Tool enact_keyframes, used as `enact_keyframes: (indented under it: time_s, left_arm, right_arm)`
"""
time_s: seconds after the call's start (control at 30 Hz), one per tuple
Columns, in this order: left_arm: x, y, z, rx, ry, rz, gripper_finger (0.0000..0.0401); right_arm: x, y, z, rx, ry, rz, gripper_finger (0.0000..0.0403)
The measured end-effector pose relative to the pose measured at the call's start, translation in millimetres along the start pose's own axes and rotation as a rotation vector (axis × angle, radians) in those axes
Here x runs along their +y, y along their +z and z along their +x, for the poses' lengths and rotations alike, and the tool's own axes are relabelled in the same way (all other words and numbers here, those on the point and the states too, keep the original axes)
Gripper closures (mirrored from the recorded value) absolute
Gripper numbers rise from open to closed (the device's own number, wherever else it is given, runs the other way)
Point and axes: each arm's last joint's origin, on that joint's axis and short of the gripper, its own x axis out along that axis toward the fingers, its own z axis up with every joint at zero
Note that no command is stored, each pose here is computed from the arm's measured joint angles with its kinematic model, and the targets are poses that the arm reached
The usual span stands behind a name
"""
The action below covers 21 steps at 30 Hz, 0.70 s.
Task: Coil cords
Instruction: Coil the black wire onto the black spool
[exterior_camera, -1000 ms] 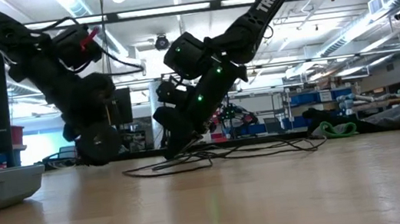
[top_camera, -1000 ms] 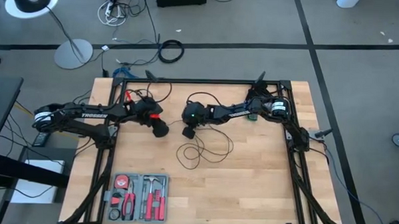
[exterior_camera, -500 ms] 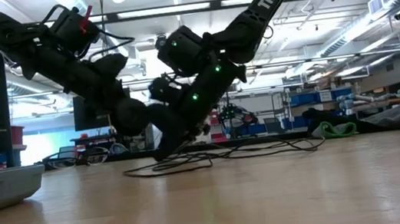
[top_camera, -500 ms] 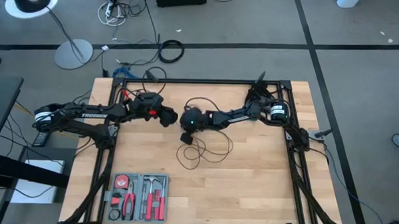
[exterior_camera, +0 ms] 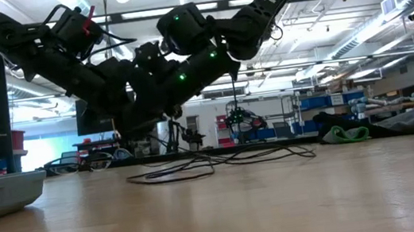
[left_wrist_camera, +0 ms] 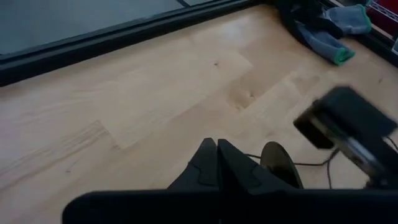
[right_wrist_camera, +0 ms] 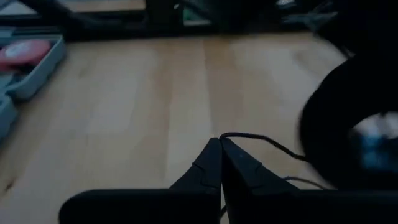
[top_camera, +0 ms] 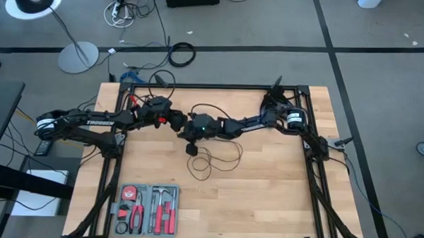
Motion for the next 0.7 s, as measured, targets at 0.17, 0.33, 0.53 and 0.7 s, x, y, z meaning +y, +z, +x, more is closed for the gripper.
enact_keyframes:
  time_s: [0.17, 0.33, 0.53, 0.7]
  left_arm:
    - [-0.7, -0.9, 0.0, 0.02, -0.03, -0.001, 0.0401]
    - [0.9, -4.7, -0.2, 0.064, -0.018, 0.013, 0.0401]
    - [4.0, -11.3, -0.9, 0.133, 0.011, 0.036, 0.0401]
    - [5.8, -14.9, -1.5, 0.172, 0.027, 0.045, 0.0401]
  right_arm:
    - [-18.9, 14.7, -1.5, -0.045, -0.033, -0.002, 0.0403]
    - [-30.0, 18.9, -2.6, -0.054, -0.01, 0.005, 0.0403]
    - [-39.3, 20.2, -4.0, -0.058, -0.031, 0.012, 0.0403]
    - [-45.4, 18.4, -4.7, -0.042, -0.051, 0.019, 0.0403]
